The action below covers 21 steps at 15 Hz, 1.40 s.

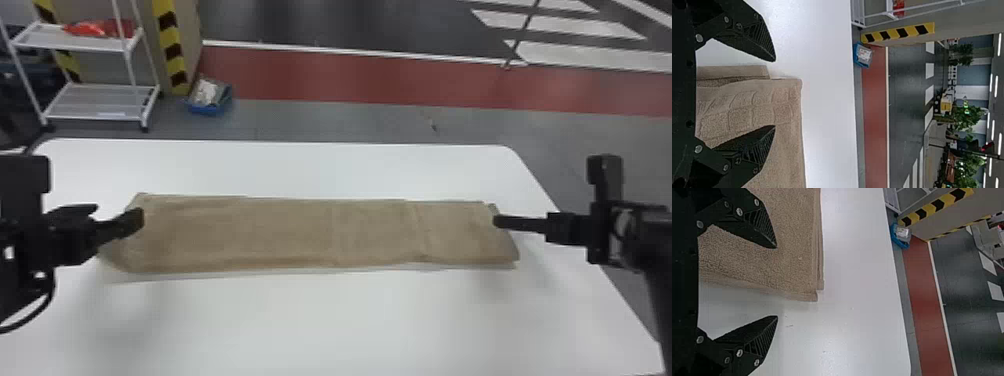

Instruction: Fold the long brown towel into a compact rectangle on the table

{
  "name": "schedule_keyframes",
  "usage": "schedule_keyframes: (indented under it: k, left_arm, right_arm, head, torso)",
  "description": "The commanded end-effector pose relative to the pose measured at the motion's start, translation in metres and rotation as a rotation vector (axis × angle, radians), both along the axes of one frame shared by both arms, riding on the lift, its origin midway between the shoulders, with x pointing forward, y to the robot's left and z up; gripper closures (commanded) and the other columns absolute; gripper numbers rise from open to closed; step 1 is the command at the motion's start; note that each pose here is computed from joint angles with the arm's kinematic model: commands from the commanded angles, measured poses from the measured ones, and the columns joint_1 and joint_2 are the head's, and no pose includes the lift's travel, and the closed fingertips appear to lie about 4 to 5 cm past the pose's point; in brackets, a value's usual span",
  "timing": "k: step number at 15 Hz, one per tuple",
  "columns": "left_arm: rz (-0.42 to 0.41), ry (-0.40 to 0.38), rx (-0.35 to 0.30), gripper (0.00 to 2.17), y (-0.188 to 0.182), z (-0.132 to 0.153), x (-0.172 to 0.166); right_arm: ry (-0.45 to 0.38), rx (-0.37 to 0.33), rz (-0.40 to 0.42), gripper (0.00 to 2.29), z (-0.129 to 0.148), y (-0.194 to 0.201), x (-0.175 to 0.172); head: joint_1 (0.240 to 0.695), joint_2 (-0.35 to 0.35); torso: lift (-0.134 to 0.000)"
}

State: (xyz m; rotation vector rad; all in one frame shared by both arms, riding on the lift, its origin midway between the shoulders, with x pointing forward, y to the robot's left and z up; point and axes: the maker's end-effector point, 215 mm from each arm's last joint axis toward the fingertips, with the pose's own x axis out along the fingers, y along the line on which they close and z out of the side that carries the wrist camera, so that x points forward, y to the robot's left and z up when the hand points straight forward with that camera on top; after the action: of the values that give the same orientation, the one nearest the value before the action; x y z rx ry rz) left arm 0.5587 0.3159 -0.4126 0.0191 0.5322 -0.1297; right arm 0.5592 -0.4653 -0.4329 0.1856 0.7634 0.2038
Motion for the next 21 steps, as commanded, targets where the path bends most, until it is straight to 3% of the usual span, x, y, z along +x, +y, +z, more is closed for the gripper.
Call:
schedule_keyframes:
  k: [1,14,19,21]
  left_arm:
    - [0.001,0.007,0.001,0.33,0.001,-0.003,0.0]
    - [-0.007,0.009,0.007,0.33,-0.002,-0.004,0.002]
    - [-0.011,0.058,-0.013,0.34,-0.004,-0.028,0.001]
    - [-0.017,0.058,-0.004,0.48,-0.008,-0.028,0.003]
  right_arm:
    - [-0.001,-0.002,0.003,0.29,0.0,0.001,0.001]
    - [0.023,-0.018,0.011,0.29,-0.005,0.003,0.0]
    - [0.053,-0.015,0.01,0.38,-0.013,0.005,-0.007]
    - [0.053,-0.015,0.009,0.38,-0.013,0.005,-0.007]
  head:
    - [0.695,-0.146]
    - [0.695,-0.141]
    - [0.695,-0.14]
    - [0.695,-0.143]
  torso:
    - [-0.124]
    - [-0.124]
    - [-0.124]
    - [-0.124]
